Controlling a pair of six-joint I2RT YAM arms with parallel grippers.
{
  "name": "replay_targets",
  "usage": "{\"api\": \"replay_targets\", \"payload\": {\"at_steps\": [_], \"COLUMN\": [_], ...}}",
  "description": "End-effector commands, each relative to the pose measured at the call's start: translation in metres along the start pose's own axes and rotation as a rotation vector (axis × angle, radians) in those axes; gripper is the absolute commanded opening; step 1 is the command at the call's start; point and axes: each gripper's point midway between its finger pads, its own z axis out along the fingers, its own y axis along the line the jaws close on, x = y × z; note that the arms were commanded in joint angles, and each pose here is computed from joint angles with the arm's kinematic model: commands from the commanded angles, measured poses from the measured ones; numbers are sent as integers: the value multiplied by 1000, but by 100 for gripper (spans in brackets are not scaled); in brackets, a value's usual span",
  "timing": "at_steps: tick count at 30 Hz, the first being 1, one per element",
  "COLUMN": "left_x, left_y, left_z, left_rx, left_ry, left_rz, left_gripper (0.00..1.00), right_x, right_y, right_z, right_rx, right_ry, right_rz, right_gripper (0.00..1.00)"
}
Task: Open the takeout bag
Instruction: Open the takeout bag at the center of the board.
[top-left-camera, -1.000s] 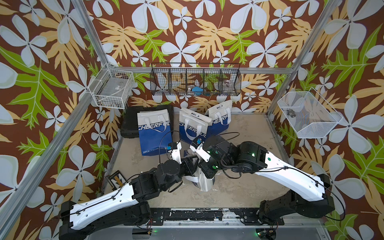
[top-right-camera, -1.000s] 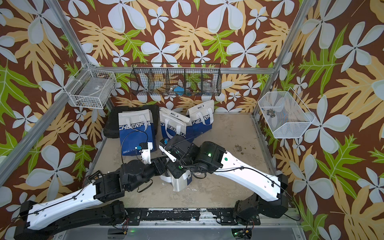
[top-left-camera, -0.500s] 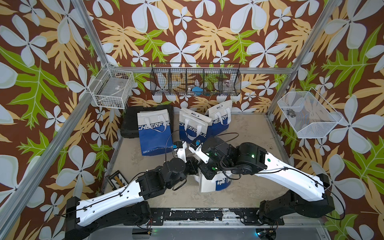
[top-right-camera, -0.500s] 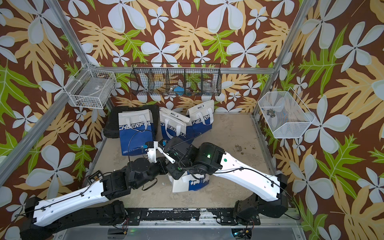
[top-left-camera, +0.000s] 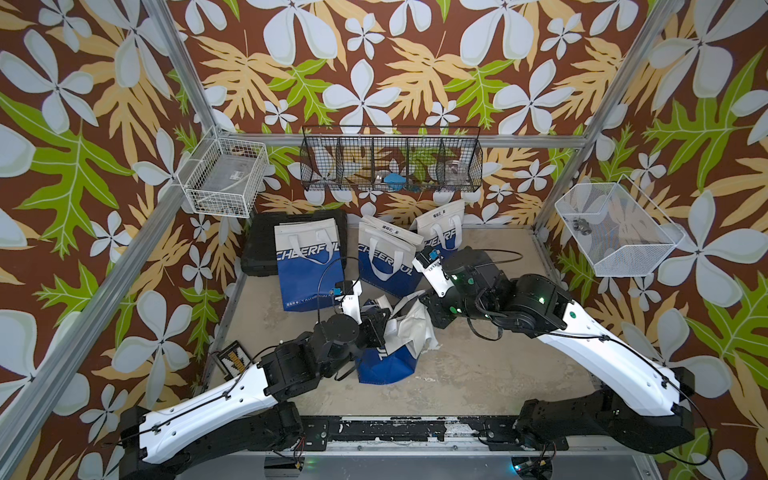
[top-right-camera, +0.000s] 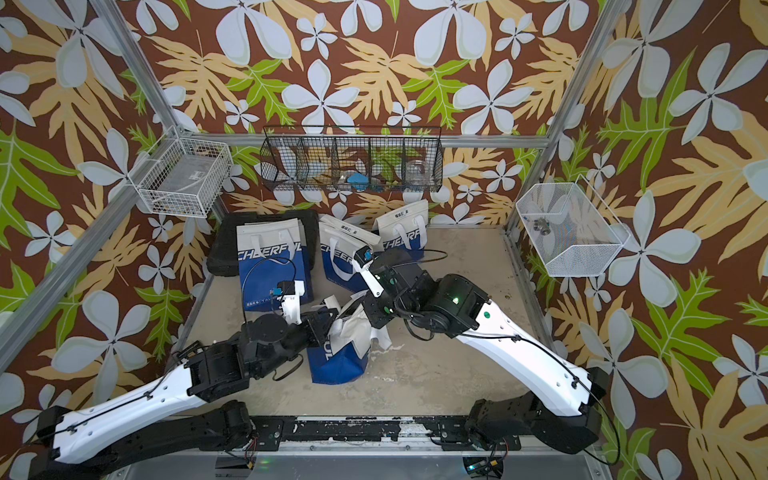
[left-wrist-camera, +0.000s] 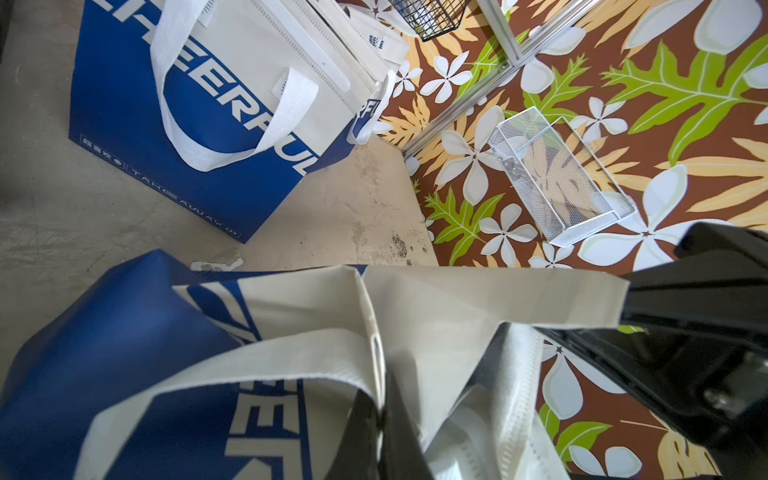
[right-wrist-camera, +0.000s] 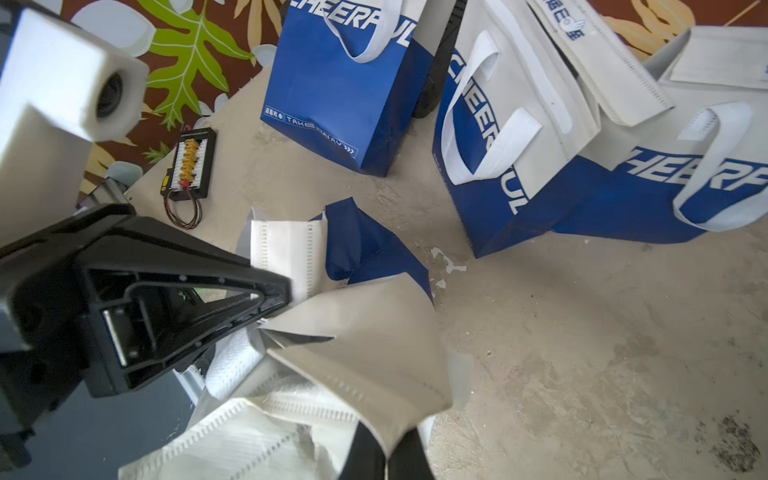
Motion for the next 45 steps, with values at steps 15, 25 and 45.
{"api": "replay_targets", "payload": {"at_steps": [15, 25, 45], "left_x": [-7, -10, -18], "left_y": [61, 40, 28], "left_z": [-20, -16, -33], "left_rx": [-282, -177, -93], "left_ry": [-42, -54, -69], "left_rz": [133, 56, -65], "left_gripper": [0, 0, 0], "right_x": [-12, -19, 14], "right_y": [-103, 56, 52], "right_z": [-5, -12, 54], "right_rx": [442, -17, 363], "right_ry": [48, -147, -185], "right_rz": [-6, -33, 177], "right_gripper": [0, 88, 38]}}
